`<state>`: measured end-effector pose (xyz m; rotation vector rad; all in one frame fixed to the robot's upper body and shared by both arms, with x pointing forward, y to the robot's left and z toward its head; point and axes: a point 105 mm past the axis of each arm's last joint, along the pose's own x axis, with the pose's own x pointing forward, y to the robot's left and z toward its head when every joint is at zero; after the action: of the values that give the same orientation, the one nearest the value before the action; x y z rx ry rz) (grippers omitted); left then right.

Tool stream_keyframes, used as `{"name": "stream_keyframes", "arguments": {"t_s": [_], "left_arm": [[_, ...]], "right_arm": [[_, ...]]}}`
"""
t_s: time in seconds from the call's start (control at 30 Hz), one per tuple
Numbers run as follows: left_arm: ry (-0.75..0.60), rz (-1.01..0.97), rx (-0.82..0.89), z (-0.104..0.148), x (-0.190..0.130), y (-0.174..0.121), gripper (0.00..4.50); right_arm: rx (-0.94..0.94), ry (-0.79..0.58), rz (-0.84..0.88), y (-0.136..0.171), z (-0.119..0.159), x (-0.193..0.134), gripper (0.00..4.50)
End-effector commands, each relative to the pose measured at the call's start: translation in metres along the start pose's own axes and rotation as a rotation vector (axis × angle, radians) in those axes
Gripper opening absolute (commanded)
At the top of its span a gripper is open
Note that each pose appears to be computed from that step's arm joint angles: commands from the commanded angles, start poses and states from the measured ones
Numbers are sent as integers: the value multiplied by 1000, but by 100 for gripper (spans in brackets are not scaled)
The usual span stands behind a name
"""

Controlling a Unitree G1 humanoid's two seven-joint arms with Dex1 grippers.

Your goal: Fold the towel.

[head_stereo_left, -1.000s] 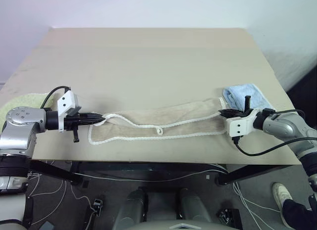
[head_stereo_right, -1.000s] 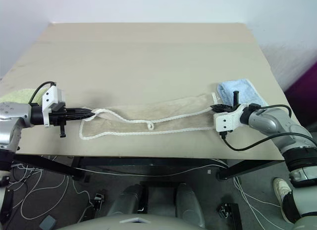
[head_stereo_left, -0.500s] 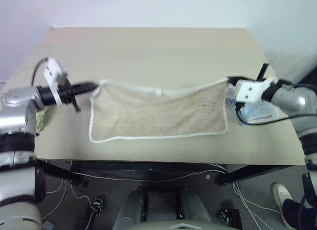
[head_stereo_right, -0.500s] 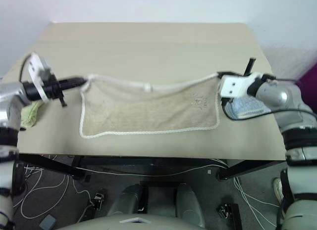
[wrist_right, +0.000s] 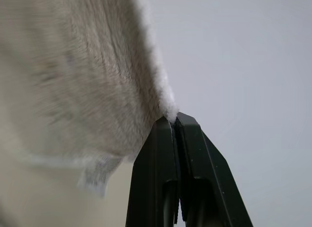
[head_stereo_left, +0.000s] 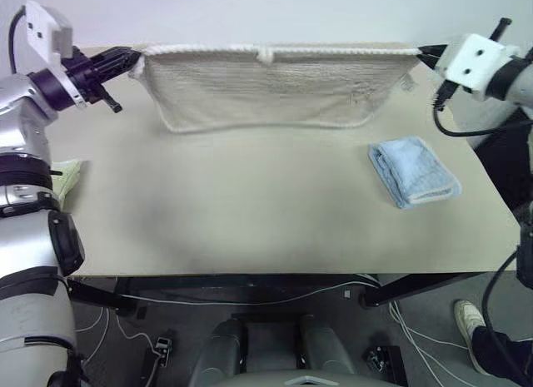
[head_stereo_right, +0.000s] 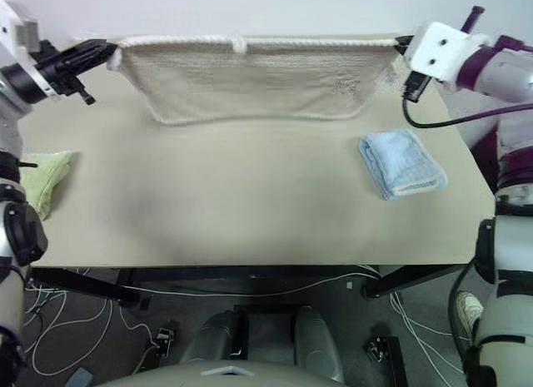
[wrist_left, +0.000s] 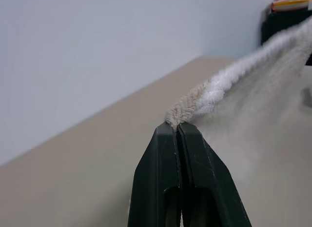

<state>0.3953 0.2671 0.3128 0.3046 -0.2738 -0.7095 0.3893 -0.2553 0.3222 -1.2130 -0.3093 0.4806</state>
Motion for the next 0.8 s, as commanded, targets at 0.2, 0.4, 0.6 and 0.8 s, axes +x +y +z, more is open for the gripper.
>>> {"name": "stream_keyframes", "arguments": {"t_s": [0.2,0.4,0.6,0.8], "left_arm": [[197,-188,-12,-48,-58,-33,0],[414,-327,-88,-85,-104,-74,0],[575,-367,-153,-101,-138,-92,0],[600,-379,-149,-106,-139,-96,0]], "right_arm": [[190,-81,287,79,18,-41,3],[390,-64,516,142,36,-69,3],[530,-17,719,182,49,-97,3],[558,-19,731,187,51,-93,3]]}}
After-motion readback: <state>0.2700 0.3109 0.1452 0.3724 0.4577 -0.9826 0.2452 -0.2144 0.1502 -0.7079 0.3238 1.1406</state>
